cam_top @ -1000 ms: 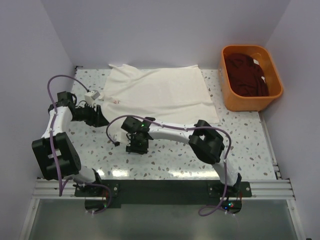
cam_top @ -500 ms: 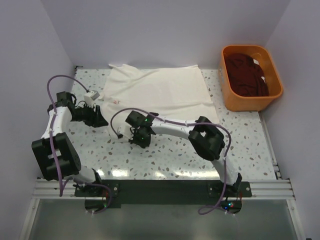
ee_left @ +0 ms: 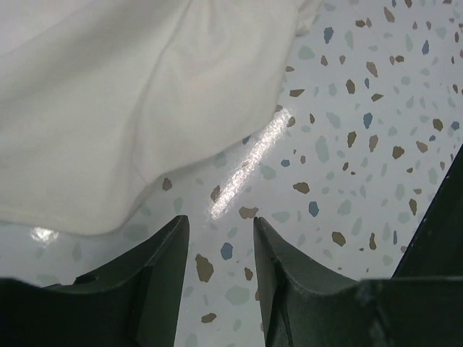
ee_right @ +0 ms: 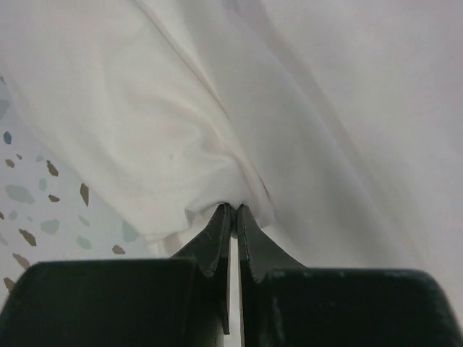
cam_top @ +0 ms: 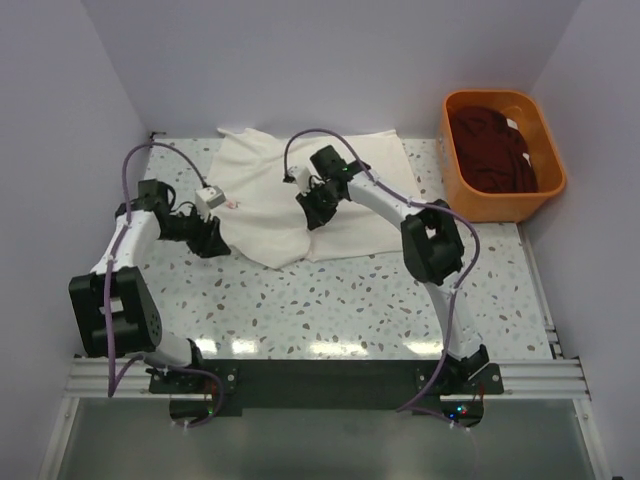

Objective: Fold and stack the t-shirts
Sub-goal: Flatten the tshirt out

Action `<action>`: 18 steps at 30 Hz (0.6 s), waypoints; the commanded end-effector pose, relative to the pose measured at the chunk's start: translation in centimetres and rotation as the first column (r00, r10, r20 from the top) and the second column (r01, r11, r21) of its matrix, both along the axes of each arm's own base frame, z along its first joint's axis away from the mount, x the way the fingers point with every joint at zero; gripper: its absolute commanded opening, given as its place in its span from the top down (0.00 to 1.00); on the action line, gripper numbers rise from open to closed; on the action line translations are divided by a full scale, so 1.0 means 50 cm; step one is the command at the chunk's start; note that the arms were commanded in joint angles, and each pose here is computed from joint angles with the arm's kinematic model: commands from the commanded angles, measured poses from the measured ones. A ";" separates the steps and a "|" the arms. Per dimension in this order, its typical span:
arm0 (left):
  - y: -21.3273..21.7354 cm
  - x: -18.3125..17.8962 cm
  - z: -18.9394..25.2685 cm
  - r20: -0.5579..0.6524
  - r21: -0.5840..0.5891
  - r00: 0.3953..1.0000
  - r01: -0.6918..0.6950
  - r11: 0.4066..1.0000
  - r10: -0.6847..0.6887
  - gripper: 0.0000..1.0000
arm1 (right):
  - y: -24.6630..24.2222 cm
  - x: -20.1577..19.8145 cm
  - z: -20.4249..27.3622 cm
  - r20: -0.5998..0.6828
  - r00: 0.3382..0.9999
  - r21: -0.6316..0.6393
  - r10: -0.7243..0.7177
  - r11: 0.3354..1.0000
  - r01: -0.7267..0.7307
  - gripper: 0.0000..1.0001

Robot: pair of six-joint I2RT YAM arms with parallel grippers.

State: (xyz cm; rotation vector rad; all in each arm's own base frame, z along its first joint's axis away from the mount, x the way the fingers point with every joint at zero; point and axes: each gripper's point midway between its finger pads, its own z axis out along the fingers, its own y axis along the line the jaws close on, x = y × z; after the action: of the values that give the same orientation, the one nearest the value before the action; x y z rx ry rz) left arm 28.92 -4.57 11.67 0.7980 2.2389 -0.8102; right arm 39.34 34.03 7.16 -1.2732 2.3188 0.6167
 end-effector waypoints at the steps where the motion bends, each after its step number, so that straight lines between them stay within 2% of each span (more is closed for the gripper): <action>1: -0.055 0.010 0.007 0.156 0.079 0.971 0.169 0.982 -0.180 0.54 | 0.019 -0.008 -0.066 -0.090 0.996 -0.010 -0.028 1.000 0.027 1.00; 6: -0.116 0.003 -0.006 0.237 0.141 0.910 0.313 0.939 -0.339 0.54 | 0.005 0.008 -0.103 -0.102 0.991 -0.040 -0.084 0.996 0.081 1.00; 7: -0.140 0.002 -0.011 0.263 0.162 0.882 0.359 0.919 -0.391 0.55 | 0.000 0.011 -0.115 -0.099 0.990 -0.055 -0.097 0.994 0.091 1.00; 12: -0.177 0.036 -0.030 0.359 0.271 0.819 0.368 0.889 -0.448 0.55 | -0.014 0.024 -0.140 -0.107 0.983 -0.089 -0.152 0.986 0.143 1.00; 17: -0.205 0.041 -0.056 0.458 0.420 0.655 0.437 0.795 -0.601 0.47 | -0.028 0.035 -0.149 -0.110 0.977 -0.103 -0.183 0.980 0.172 1.00; 18: -0.212 0.039 -0.068 0.475 0.465 0.603 0.447 0.764 -0.642 0.46 | -0.029 0.036 -0.148 -0.113 0.976 -0.102 -0.185 0.979 0.173 1.00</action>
State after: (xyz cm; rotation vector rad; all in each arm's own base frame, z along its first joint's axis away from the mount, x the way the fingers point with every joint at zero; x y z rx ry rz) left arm 28.67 -14.28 7.28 1.5542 1.7934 -0.5716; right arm 39.74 34.09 2.22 -1.1303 2.4956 0.6449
